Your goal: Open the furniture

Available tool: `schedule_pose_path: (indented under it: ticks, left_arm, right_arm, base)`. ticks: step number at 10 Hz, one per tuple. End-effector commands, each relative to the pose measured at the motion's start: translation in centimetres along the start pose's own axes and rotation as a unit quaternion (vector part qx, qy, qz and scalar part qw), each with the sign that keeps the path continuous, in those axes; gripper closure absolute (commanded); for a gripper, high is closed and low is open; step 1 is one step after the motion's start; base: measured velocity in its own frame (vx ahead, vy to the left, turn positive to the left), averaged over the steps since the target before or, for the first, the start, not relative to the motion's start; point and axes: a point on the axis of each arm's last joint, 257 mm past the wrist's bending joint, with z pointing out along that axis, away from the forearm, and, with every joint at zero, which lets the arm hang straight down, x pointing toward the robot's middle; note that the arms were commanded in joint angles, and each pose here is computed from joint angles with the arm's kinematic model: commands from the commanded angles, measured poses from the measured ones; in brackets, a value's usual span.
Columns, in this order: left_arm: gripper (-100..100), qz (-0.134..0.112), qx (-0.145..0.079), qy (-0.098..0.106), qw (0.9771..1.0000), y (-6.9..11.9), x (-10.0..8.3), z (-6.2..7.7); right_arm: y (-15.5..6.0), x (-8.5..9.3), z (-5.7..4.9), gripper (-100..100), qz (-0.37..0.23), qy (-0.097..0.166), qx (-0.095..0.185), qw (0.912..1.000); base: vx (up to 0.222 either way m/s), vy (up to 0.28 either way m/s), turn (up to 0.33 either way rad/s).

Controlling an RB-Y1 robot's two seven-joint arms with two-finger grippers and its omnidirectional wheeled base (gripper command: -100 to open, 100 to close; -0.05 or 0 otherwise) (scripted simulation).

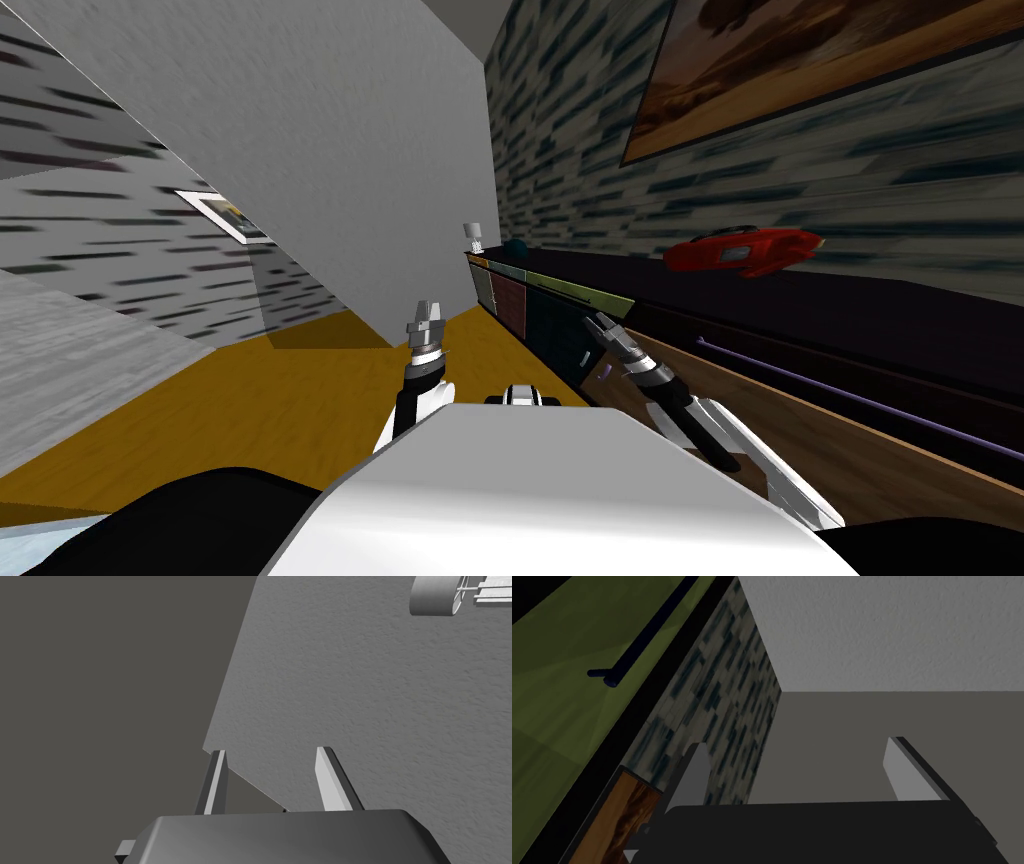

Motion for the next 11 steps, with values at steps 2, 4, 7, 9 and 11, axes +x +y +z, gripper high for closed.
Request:
schedule_pose_path:
  ticks: [2,4,7,9,11]
  left_arm:
    - [0,0.000,0.000,0.000,1.0000,0.0,0.0,0.0]
    - [0,0.000,0.000,0.000,1.0000,0.0,0.0,0.0]
    - [0,0.000,0.000,0.000,1.0000,0.0,0.0,0.0]
    - [0,0.000,0.000,0.000,1.0000,0.0,0.0,0.0]
    - [0,0.000,0.000,0.000,1.0000,0.0,0.0,0.0]
  right_arm:
    - [-3.5,1.4,-1.5,-100,-0.136,0.074,0.006,0.9879]
    - [-4.5,1.7,-2.0,-100,-0.174,0.096,0.005,0.9800]
    - [-8.0,2.1,-3.6,-100,-0.286,0.158,0.003,0.9453]
    - [-9.3,2.1,-4.1,-100,-0.323,0.179,-0.001,0.9291]
    - [-11.8,1.8,-5.1,-100,-0.393,0.217,-0.006,0.8934]
  base:
    - [0.052,0.086,-0.022]
    - [0.040,0.086,-0.016]
    - [0.034,0.066,-0.020]
    - [0.031,0.080,-0.016]
    - [0.020,0.069,-0.016]
